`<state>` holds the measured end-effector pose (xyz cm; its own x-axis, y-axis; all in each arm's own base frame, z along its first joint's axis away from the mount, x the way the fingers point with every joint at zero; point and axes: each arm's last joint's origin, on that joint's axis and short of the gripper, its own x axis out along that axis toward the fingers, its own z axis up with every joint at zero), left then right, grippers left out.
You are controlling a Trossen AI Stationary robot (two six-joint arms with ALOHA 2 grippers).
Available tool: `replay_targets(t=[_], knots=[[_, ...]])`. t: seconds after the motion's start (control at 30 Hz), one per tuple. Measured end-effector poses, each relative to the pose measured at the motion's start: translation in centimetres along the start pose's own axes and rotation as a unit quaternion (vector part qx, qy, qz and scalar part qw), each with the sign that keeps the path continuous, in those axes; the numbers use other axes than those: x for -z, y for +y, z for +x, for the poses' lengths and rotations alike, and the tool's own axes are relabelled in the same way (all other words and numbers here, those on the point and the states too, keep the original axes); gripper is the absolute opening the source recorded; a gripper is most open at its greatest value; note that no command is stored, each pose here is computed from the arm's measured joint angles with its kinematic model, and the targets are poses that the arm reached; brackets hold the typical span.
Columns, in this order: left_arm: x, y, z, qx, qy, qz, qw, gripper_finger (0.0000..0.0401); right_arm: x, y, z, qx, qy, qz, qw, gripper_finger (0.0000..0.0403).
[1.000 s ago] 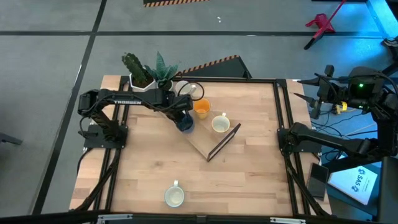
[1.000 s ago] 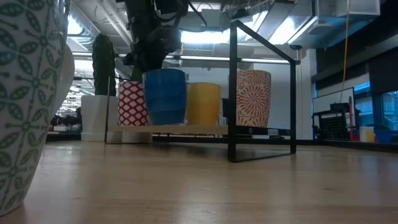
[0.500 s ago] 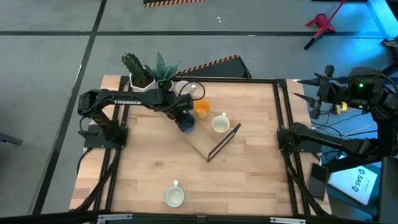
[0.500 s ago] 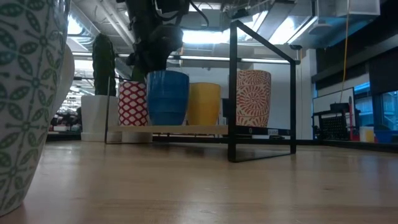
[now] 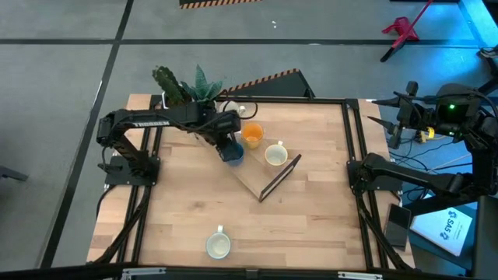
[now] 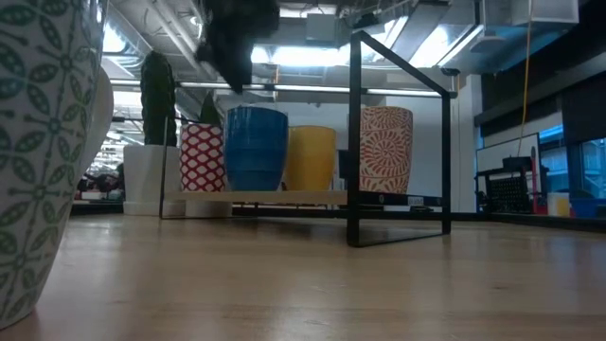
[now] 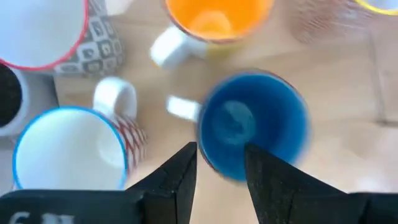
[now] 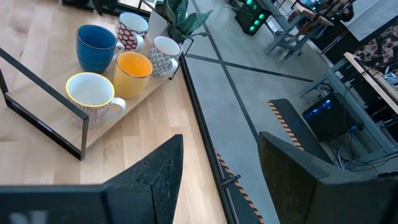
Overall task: Place coffee mugs
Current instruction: Put the green mug on the shelf
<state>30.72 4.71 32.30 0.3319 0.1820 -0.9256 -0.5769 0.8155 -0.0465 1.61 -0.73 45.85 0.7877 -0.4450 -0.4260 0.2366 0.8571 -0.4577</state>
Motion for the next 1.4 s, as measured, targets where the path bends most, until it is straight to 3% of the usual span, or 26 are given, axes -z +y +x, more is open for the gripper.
replay_targets(t=[0.17, 0.37, 0.63, 0.9, 1.4], knots=[[1.1, -3.2, -3.6, 0.087, 0.029, 0.023, 0.996, 0.0125, 0.0, 0.0, 0.0, -0.004, -0.002, 0.001, 1.0, 0.0195], [5.6, -9.4, -6.1, 0.152, 0.044, 0.036, 0.987, 0.0125, 0.0, 0.0, 0.0, -0.004, -0.002, 0.001, 1.0, 0.0195], [11.4, -15.1, -6.8, 0.133, 0.02, -0.004, 0.991, 0.0125, -0.1, 0.2, 0.0, -0.03, -0.02, 0.002, 0.999, 0.0195], [14.3, -19.4, -3.8, 0.133, 0.06, 0.011, 0.989, 0.0126, 0.1, 0.3, 0.0, -0.04, -0.011, 0.004, 0.999, 0.0195], [20.2, -23.0, -0.6, 0.076, 0.095, 0.045, 0.992, 0.0126, 0.3, 0.5, 0.0, -0.05, -0.002, 0.021, 0.999, 0.0195]])
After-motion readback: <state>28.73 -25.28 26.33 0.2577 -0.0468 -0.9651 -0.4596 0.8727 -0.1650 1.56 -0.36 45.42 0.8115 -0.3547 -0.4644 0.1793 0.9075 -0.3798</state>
